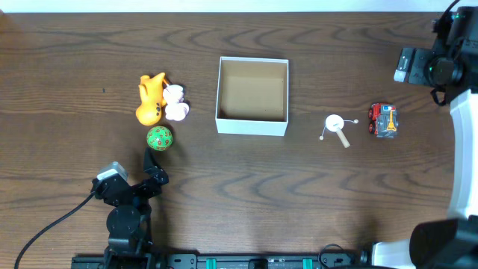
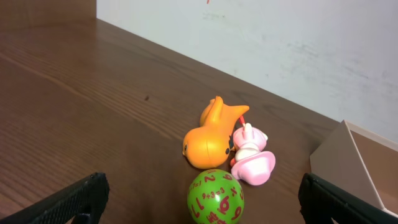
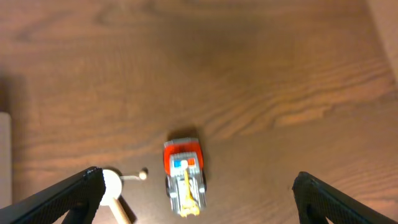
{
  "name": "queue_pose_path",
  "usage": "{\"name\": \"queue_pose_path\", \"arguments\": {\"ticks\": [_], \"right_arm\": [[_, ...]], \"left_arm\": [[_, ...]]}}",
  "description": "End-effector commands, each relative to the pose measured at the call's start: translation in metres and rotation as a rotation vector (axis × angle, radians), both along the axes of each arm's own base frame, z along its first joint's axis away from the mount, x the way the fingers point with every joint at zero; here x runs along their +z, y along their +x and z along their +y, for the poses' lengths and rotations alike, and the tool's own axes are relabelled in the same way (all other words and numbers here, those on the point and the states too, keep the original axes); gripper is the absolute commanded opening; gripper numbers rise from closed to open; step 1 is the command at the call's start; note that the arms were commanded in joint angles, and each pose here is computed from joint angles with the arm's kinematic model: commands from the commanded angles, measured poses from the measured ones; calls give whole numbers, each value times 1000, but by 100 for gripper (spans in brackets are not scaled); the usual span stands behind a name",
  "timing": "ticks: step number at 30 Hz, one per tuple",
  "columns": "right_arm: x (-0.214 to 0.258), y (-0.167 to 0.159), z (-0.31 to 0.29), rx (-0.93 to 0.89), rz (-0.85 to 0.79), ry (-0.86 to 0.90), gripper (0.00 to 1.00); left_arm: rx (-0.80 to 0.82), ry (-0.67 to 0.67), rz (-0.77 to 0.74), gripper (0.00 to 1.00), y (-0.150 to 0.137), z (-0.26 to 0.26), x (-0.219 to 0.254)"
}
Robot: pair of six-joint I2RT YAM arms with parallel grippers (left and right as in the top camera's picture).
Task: Pack container
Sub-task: 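Move right gripper over the red toy truck and grasp it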
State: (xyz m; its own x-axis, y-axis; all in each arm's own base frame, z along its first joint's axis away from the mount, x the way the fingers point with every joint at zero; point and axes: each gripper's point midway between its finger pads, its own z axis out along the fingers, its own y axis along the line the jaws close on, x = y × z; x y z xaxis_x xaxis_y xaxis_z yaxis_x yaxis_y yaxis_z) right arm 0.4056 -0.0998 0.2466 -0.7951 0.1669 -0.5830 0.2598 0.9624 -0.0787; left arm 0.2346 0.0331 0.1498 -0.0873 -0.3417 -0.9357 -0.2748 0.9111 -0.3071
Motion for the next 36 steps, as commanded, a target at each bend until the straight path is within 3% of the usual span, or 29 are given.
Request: {"name": "queue_pose_path", "arguments": {"ticks": [1, 11, 29, 36], "right_arm": [[-4, 1, -11, -7, 26, -15, 99], [-37, -4, -4, 44, 148, 23, 99], [-173, 5, -7, 79, 482, 91, 99], [-200, 2, -5, 29, 534, 130, 99]], "left_arm": [[3, 23, 42, 98, 0, 2, -15], [3, 23, 42, 98, 0, 1, -15], [3, 23, 42, 98, 0, 1, -15], [3, 23, 42, 98, 0, 1, -15]]}}
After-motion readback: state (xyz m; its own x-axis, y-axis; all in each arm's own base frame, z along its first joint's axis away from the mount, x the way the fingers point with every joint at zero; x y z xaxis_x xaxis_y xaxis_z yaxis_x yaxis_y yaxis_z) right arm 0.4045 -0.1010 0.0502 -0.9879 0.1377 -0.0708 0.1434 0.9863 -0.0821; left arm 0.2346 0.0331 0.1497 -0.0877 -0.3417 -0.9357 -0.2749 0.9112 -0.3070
